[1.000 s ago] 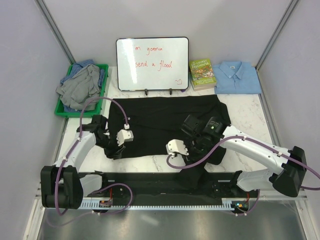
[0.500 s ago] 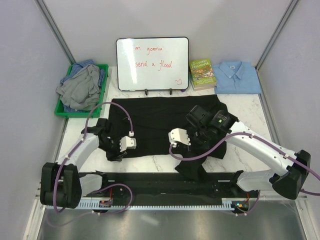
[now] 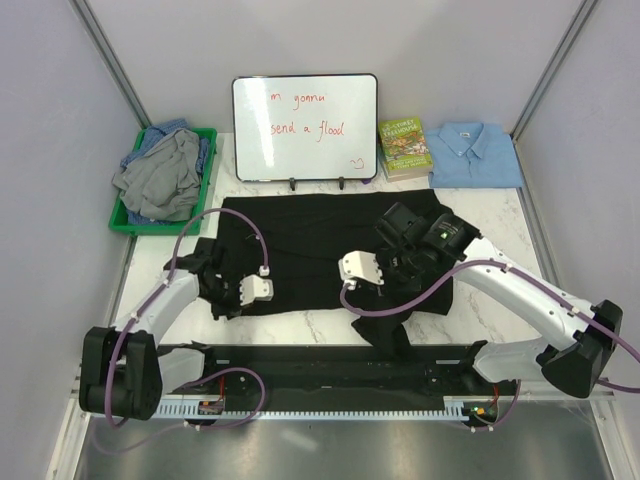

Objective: Fold and stack the long sleeve shirts
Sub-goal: Fold the shirt

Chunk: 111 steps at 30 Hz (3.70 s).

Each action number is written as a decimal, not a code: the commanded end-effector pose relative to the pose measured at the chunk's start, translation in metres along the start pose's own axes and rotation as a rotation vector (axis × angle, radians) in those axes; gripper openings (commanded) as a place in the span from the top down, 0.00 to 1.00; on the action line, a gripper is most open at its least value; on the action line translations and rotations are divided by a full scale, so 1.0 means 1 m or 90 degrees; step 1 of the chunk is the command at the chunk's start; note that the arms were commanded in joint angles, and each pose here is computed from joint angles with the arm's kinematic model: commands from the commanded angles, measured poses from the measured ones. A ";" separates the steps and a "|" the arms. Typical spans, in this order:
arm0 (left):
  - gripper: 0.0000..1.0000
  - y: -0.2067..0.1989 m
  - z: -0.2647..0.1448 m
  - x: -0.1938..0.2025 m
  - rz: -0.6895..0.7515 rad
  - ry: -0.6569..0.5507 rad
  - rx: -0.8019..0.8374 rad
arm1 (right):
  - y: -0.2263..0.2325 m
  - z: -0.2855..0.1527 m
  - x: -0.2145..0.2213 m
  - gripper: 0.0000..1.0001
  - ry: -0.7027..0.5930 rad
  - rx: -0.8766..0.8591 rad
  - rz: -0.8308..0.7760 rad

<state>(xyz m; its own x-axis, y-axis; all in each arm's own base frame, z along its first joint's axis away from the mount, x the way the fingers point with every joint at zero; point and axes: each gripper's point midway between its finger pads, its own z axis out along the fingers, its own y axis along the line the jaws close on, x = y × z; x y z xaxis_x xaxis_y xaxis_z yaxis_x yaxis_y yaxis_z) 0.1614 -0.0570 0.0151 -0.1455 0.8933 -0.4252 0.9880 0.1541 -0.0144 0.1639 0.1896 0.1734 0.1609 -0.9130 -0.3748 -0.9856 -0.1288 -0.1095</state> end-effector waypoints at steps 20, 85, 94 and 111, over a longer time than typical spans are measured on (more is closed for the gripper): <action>0.98 0.131 -0.073 -0.077 -0.084 -0.118 -0.115 | -0.164 -0.070 0.027 1.00 0.011 0.202 -0.058; 0.98 0.080 -0.029 0.007 -0.039 0.018 -0.041 | -0.297 0.003 0.136 1.00 0.118 0.234 0.067; 0.98 0.088 -0.055 0.021 0.024 0.102 -0.029 | -0.299 -0.002 0.144 1.00 0.123 0.237 0.049; 0.98 0.114 -0.062 0.058 0.082 0.197 -0.141 | -0.290 -0.007 0.150 1.00 0.126 0.240 0.048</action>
<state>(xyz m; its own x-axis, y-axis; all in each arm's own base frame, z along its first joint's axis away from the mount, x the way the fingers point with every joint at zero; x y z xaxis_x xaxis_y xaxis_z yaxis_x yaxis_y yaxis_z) 0.2365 0.0226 0.0310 -0.0999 0.9813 -0.1644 0.9907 0.1134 0.0749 0.4720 0.0893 0.1273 0.0117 -0.9783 -0.2069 -0.9297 0.0655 -0.3625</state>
